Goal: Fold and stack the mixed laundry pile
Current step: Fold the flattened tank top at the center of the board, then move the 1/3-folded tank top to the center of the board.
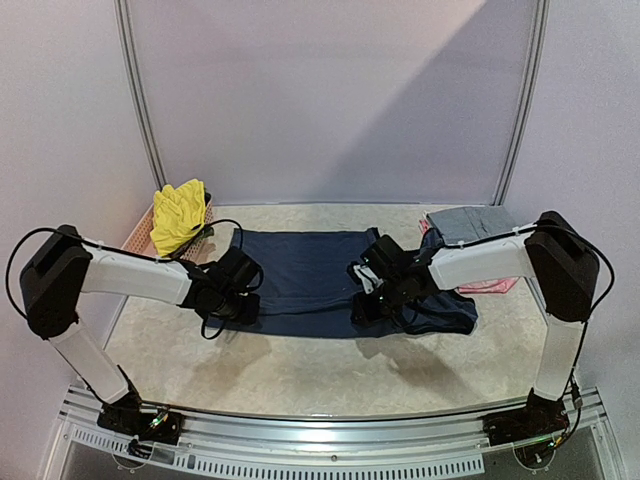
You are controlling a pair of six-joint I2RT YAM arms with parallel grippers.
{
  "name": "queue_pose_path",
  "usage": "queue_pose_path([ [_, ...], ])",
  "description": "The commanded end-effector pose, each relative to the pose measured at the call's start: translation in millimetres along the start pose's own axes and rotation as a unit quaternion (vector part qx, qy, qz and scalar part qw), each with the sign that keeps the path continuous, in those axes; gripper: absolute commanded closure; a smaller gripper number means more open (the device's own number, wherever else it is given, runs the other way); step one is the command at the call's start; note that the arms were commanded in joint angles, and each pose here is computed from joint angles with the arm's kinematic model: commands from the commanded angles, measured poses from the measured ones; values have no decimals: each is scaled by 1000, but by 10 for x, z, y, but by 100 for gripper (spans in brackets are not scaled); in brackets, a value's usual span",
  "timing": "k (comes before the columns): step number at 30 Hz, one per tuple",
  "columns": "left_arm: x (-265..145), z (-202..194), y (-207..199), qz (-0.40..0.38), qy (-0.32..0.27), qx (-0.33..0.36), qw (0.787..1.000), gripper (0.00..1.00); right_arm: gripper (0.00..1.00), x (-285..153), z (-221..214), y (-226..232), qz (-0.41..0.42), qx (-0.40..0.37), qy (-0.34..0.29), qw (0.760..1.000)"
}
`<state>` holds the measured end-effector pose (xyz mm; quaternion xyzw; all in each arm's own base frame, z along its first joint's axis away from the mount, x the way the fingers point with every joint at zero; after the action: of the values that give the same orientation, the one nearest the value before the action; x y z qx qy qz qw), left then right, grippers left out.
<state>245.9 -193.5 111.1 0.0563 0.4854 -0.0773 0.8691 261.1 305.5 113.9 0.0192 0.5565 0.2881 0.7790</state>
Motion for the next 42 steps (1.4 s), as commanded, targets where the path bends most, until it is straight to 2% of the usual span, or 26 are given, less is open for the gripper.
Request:
queue_pose_path([
  [1,111,147,-11,-8,-13,-9,1000,63,82,146,-113,-149,-33,11,7,999],
  [14,390,622,306,-3,-14,-92,996,65,82,111,-343,-262,-39,23,20,999],
  [19,359,782,490,65,-30,-103,992,65,82,38,-318,-226,-31,24,14,999],
  [22,160,770,489,76,-53,-98,991,57,81,-26,-244,-171,-24,19,7,1000],
  [25,-71,680,459,96,-67,-84,989,41,70,-140,-123,-71,-6,10,-7,1000],
  [28,-261,538,442,106,-73,-73,989,33,66,-305,17,33,10,1,-30,1000],
  [33,-419,204,507,86,-69,-87,990,31,64,-463,96,28,-10,-2,-48,999],
  [42,-428,-381,647,26,-57,-125,990,31,63,-565,-98,-393,-71,45,-47,995],
])
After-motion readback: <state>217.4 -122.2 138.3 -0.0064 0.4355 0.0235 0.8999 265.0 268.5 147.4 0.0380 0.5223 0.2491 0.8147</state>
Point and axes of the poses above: each gripper's point midway between its finger pads, its own x axis out along the fingers, its own y axis along the line the jaws close on, z = x × y, the point moved 10 cm from there along -x, back along the fingers, and after that the axes turned 2 degrees about x, right-handed, at the moved point
